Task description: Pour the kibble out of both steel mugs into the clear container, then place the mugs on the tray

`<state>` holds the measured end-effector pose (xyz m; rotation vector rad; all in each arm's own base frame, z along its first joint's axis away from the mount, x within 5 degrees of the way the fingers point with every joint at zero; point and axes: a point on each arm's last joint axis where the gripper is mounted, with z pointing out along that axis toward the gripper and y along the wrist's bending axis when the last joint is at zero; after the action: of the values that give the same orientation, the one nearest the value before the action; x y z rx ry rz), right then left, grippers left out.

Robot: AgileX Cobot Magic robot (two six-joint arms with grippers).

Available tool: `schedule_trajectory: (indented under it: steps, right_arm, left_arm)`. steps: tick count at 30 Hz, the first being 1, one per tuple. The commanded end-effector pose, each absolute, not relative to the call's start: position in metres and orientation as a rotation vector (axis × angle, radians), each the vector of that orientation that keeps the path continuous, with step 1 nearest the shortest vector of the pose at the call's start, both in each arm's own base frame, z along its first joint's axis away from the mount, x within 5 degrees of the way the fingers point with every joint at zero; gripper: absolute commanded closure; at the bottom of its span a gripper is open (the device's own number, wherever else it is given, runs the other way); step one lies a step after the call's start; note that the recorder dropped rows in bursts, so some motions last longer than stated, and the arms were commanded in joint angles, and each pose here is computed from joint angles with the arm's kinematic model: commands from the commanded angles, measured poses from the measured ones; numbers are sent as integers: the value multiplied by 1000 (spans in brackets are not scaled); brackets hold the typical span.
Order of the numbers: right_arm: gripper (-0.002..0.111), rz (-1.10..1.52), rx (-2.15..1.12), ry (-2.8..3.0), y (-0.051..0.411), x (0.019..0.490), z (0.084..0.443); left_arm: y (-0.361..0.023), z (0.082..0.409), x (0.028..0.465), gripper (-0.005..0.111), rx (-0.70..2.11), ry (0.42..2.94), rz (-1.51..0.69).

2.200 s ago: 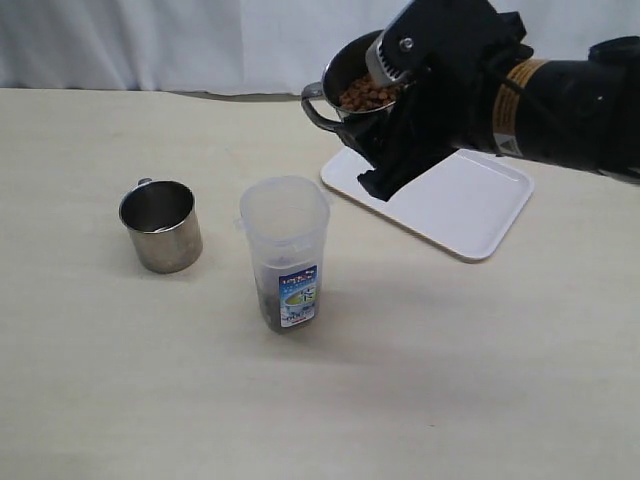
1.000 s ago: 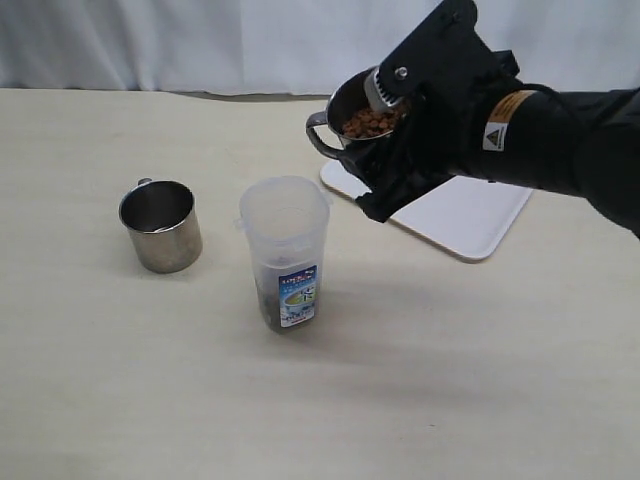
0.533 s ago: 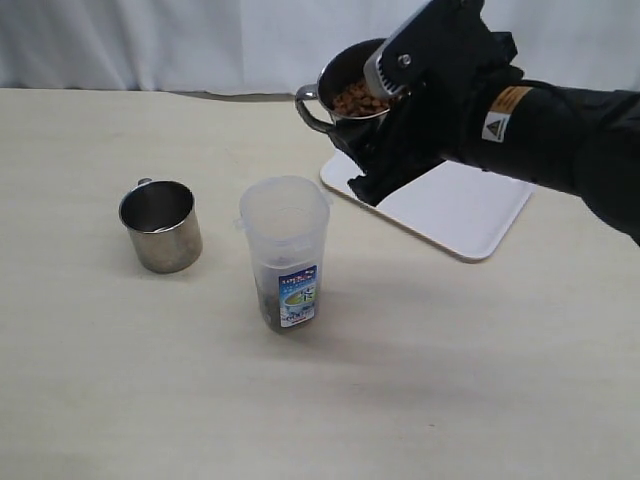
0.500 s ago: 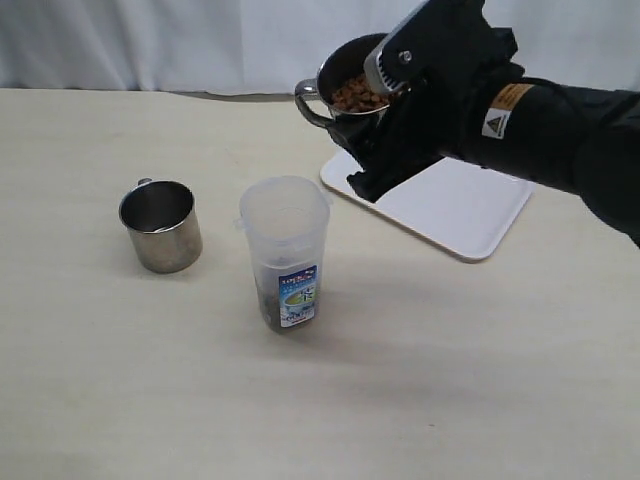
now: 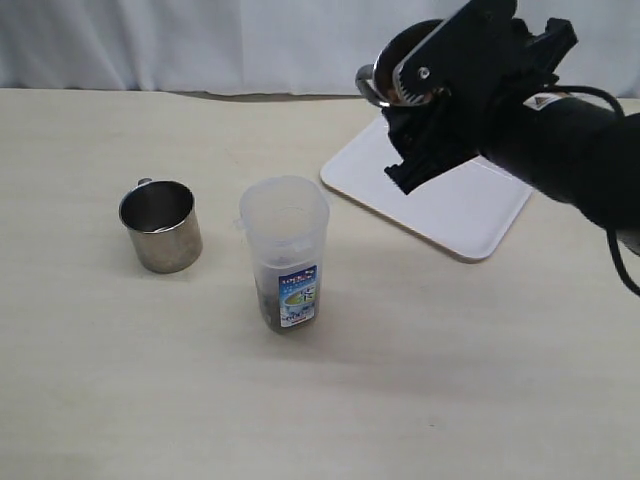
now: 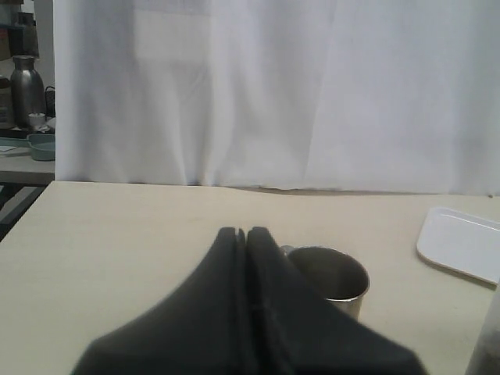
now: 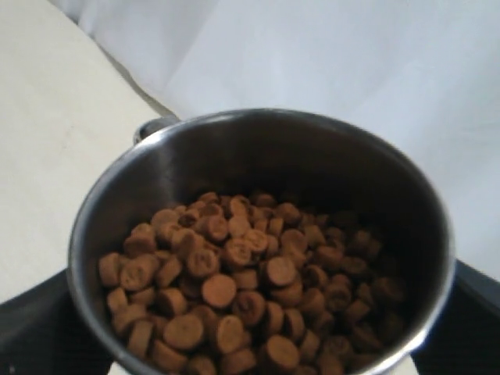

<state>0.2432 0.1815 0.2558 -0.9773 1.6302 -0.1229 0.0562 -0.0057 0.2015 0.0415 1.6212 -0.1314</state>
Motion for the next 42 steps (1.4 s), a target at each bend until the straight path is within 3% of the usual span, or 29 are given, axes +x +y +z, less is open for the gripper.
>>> schedule_trajectory:
  steps: [1,42]
  right_arm:
    - [103,-156,-1067,1568,189,232,254]
    - [103,-363,-1302,1356,218,246,254]
  left_arm:
    - [-6,202,56,107,37,1609,-140]
    - [-6,202,56,107,37,1609,-140]
